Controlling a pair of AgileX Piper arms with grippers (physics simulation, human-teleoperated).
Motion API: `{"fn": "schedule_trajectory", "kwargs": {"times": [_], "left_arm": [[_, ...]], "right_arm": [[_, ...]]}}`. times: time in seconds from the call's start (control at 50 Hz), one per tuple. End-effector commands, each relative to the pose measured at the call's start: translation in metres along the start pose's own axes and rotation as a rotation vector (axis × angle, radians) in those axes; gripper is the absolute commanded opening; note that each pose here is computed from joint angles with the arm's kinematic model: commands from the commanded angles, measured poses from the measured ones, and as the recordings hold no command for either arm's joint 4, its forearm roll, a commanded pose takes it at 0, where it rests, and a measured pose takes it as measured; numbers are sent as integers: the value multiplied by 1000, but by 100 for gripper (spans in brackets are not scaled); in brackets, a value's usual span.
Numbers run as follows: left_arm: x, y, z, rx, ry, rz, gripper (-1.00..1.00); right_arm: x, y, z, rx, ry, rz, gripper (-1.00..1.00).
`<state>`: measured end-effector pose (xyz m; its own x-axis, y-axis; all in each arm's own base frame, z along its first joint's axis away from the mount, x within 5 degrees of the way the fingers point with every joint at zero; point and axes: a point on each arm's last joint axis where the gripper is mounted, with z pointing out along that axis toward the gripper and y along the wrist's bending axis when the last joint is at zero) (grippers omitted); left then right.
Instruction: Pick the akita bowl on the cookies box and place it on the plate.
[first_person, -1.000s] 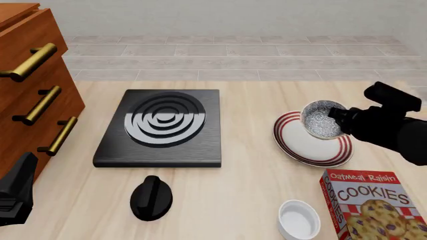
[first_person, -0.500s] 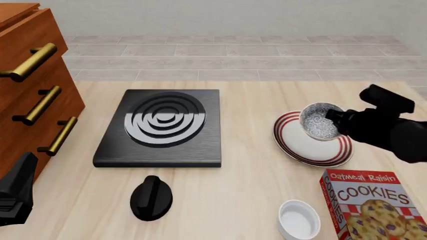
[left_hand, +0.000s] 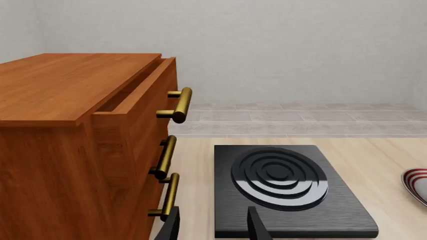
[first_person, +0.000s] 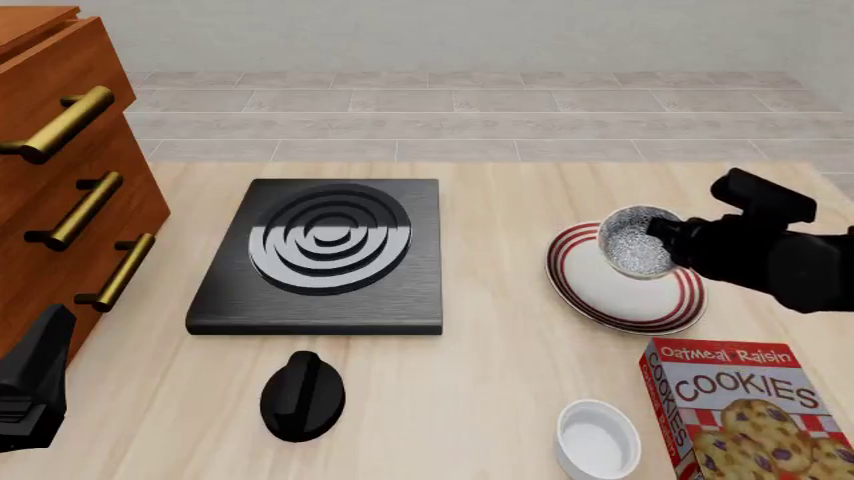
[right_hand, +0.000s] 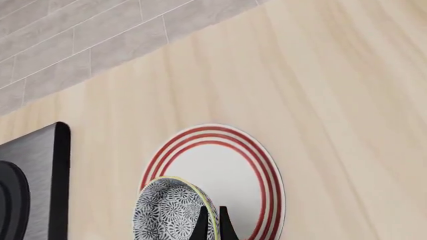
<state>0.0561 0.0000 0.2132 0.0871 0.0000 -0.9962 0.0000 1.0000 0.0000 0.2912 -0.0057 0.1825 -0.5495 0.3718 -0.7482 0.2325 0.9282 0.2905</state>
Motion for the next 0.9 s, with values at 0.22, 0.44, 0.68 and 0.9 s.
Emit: {"fn": "schedule_trajectory", "kwargs": {"times": [0.22,0.44,0.68,0.9], "left_arm": [[0,0,0,0,0,0,100],[0,0,0,0,0,0,100],[0,0,0,0,0,0,100],[0,0,0,0,0,0,100]], "right_arm": [[-3,-3,16,13,1,22,-100],[-5,-2,22,14,6,15,-100],[-5,-4,25,20,12,12,-100],[-5,-4,30,23,19,3,-100]]}}
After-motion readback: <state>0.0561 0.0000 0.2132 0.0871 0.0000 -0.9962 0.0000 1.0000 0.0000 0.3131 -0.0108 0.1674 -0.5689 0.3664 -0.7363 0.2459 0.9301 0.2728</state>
